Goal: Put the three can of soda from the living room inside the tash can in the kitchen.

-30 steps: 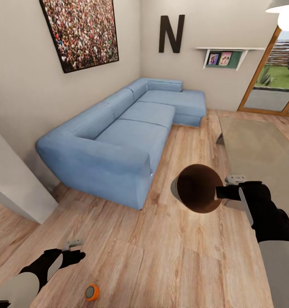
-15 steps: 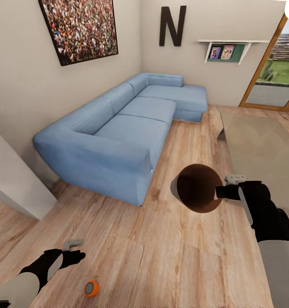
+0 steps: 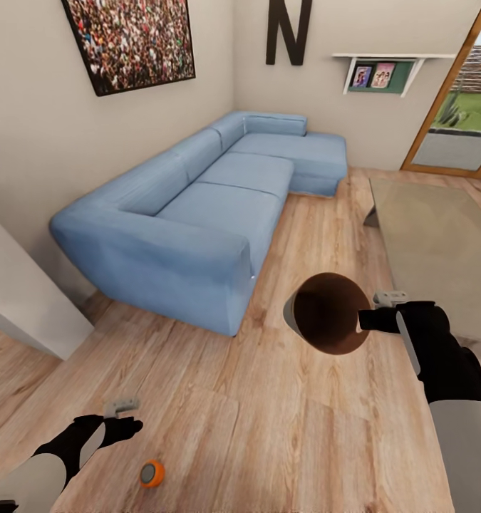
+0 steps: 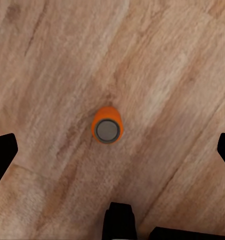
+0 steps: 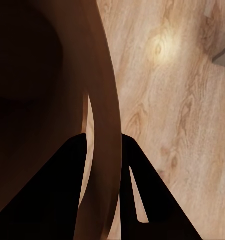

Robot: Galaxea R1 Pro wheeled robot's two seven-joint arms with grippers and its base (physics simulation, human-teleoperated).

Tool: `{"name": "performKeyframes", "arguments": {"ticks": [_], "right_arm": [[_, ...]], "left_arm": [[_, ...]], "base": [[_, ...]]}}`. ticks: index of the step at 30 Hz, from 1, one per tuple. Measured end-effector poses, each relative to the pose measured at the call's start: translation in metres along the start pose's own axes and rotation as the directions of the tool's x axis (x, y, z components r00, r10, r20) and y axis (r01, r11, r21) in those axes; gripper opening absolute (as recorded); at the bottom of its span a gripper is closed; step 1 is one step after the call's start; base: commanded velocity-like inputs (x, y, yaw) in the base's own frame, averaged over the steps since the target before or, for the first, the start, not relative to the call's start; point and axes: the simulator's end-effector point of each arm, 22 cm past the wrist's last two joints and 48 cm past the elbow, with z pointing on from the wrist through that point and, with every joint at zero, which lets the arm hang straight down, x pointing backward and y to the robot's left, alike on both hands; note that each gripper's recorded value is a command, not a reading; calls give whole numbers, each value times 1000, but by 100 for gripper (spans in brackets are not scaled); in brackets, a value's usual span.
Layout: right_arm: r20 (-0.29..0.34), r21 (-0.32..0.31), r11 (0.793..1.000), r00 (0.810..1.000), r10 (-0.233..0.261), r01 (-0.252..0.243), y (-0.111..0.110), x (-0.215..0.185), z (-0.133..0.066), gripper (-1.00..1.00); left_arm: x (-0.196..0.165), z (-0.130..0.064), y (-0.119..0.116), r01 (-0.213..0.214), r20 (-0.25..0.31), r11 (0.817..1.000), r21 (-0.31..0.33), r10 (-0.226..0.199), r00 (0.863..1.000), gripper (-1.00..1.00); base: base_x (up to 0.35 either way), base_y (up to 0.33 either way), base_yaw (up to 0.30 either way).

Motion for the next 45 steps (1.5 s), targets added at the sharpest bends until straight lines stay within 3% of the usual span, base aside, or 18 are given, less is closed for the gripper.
{"name": "performKeyframes", "arguments": {"ticks": [18, 39, 45], "right_arm": [[-33, -15, 999, 999, -29, 28, 15, 30, 41, -100], [-65, -10, 999, 997, -37, 36, 17, 68, 88, -100], [-73, -18, 999, 997, -35, 34, 20, 72, 92, -100]], "left_arm": [[20, 40, 1, -1, -26, 1000, -4, 1, 1000, 100], [42, 88, 0, -5, -41, 1000, -3, 5, 999, 100], [45, 91, 1, -5, -46, 1000, -4, 5, 999, 100]], "base": [[0, 0, 0], [0, 0, 0], [0, 0, 0]]}}
